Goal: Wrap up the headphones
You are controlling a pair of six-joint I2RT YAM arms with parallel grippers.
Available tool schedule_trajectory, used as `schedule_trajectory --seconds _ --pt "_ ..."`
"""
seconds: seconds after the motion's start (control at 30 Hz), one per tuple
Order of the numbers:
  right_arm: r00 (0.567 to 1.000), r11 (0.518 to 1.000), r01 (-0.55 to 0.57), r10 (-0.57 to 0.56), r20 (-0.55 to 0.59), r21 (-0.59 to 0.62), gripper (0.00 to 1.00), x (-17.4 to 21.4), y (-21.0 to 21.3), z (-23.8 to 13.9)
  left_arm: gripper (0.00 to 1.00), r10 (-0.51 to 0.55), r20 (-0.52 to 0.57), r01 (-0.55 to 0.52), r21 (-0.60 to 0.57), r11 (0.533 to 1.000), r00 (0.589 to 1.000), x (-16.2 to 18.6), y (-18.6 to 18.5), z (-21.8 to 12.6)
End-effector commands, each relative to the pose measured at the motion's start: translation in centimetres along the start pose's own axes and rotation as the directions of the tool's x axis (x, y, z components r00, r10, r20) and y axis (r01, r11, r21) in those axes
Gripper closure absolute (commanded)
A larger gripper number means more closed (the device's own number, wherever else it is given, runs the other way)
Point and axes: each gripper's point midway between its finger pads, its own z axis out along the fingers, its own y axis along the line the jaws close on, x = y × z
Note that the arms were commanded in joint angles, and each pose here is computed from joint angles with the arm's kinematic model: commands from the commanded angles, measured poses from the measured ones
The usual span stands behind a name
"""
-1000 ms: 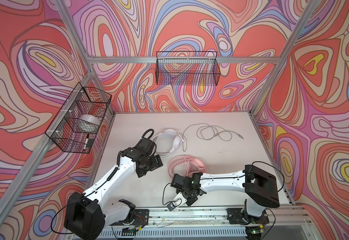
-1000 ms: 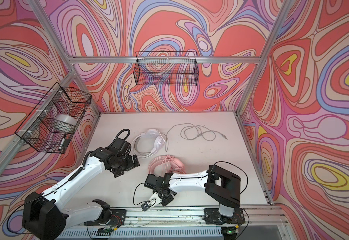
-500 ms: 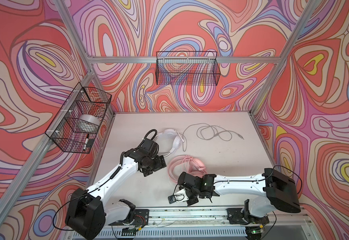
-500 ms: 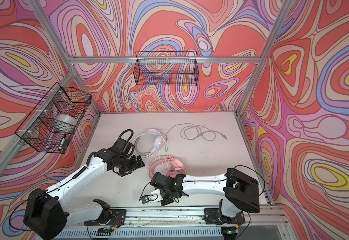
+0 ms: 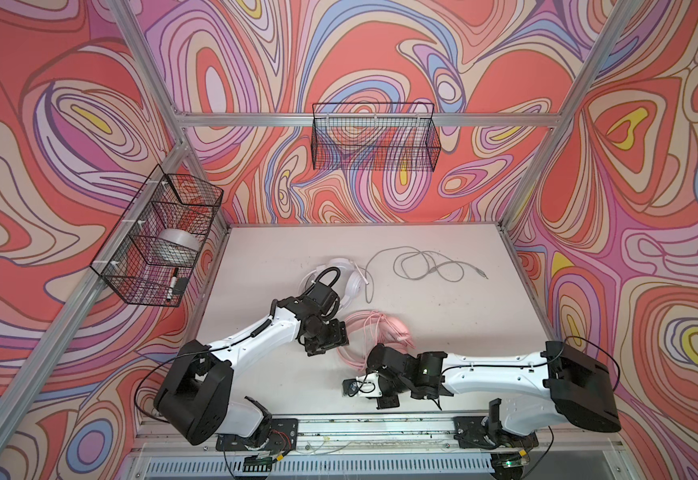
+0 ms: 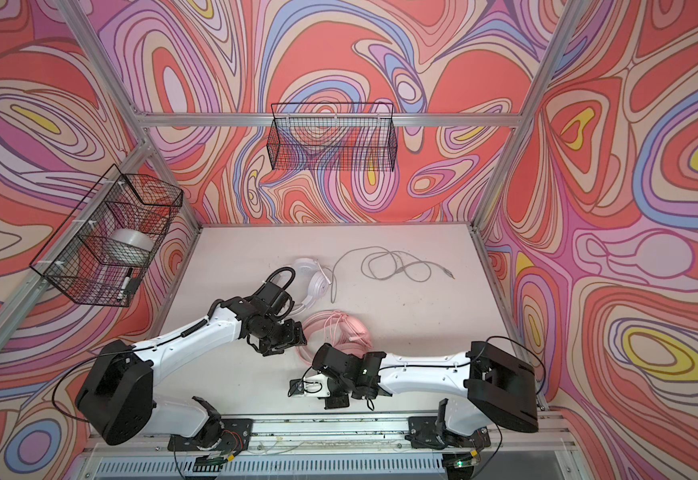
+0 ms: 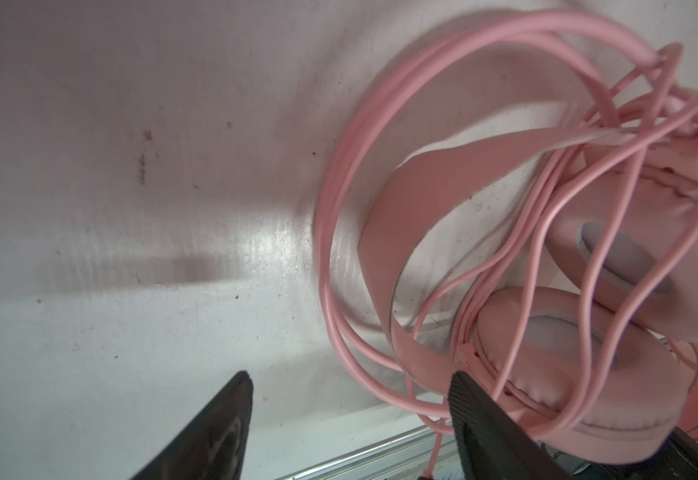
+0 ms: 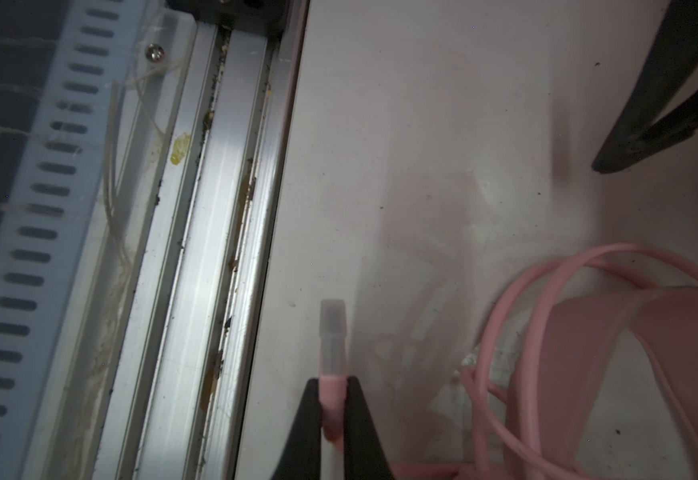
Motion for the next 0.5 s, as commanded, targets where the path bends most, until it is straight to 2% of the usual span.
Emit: schedule_trajectory --seconds 0.0,0.23,0.47 --pt "0.996 0.997 -0.072 0.069 0.064 0.032 1.00 -1.0 -0.7 -0.6 0.25 0.017 0.011 -0.017 0.009 1.000 1.000 -0.7 -1.1 0.3" --pt "0.979 0.984 -0.162 0.151 0.139 0.068 1.00 -1.5 -1.4 -1.2 0.36 0.017 -0.002 -0.017 -0.025 1.000 1.000 -0.6 -1.2 1.5" --pt "0.965 0.972 -0.224 0.210 0.155 0.078 1.00 -1.3 -1.6 -1.4 0.44 0.001 -0.028 -0.003 -0.073 0.997 1.000 -0.3 -0.6 3.0"
